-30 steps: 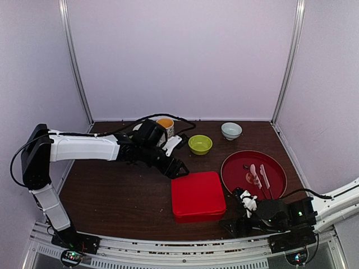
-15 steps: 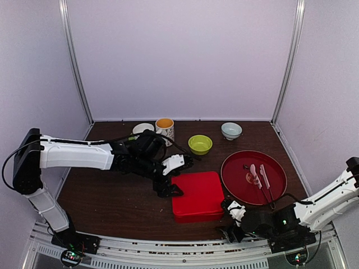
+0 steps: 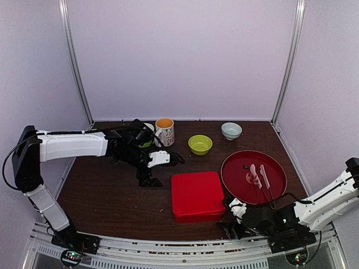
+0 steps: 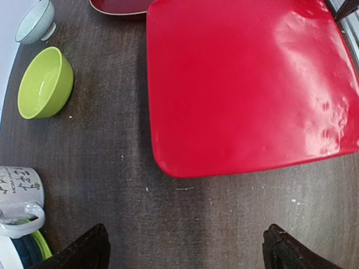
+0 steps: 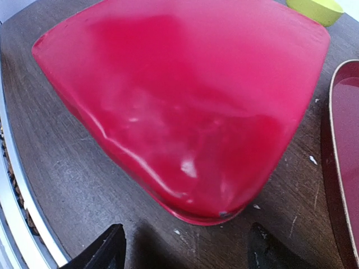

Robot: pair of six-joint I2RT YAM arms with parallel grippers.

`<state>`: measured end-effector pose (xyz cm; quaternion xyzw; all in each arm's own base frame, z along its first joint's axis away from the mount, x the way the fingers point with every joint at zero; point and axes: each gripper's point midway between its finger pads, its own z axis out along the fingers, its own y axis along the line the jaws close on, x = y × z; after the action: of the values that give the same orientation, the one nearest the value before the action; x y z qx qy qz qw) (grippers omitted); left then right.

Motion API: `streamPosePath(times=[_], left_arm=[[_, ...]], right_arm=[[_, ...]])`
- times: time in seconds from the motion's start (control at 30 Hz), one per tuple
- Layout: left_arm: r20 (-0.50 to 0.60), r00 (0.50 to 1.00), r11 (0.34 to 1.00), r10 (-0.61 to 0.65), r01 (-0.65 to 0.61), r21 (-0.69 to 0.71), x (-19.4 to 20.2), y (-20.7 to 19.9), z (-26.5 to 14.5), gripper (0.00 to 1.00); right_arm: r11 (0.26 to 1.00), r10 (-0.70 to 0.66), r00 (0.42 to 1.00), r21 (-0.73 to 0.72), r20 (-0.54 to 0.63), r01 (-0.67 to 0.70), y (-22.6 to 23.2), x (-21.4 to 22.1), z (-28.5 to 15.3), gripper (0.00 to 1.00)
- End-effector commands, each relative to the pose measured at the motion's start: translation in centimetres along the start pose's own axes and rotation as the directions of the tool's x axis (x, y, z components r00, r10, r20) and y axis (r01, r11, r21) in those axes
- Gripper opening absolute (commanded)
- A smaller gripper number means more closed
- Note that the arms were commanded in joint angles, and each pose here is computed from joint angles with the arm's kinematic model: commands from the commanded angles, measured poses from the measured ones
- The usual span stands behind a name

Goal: Pack the chocolate
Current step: Press the box lid onto the packing box.

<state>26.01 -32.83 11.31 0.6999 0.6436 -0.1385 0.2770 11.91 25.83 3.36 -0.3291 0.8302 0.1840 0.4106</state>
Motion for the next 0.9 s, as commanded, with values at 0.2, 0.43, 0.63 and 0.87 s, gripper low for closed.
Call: streamPosePath(times=[0.2,0.43,0.63,0.87], left_arm=[[-0.035,0.969,0.952,0.243,-0.232,0.201,-0.5,0.5,2.4,0.95],[-0.055,0.954,0.915,0.294,-0.264,0.305,-0.2,-2.1,5.1,0.93],[-0.064,0.931,0.887,0.359,-0.32,0.332,-1.0,-3.8,6.7,0.84],[-0.086,0.912,0.877,0.401,-0.355,0.323,-2.2,-5.8,7.6,0.78]], right_arm=[[0.997,-0.07,0.998,-0.025,0.004,0.07,1.3,-2.0,1.0,0.75],[0.988,-0.135,0.99,-0.076,-0.036,0.131,2.7,-2.0,2.3,0.72],[0.98,-0.169,0.985,-0.115,-0.037,0.163,3.5,-2.7,3.1,0.7],[0.975,-0.183,0.982,-0.136,-0.035,0.177,4.0,-3.5,3.9,0.61]])
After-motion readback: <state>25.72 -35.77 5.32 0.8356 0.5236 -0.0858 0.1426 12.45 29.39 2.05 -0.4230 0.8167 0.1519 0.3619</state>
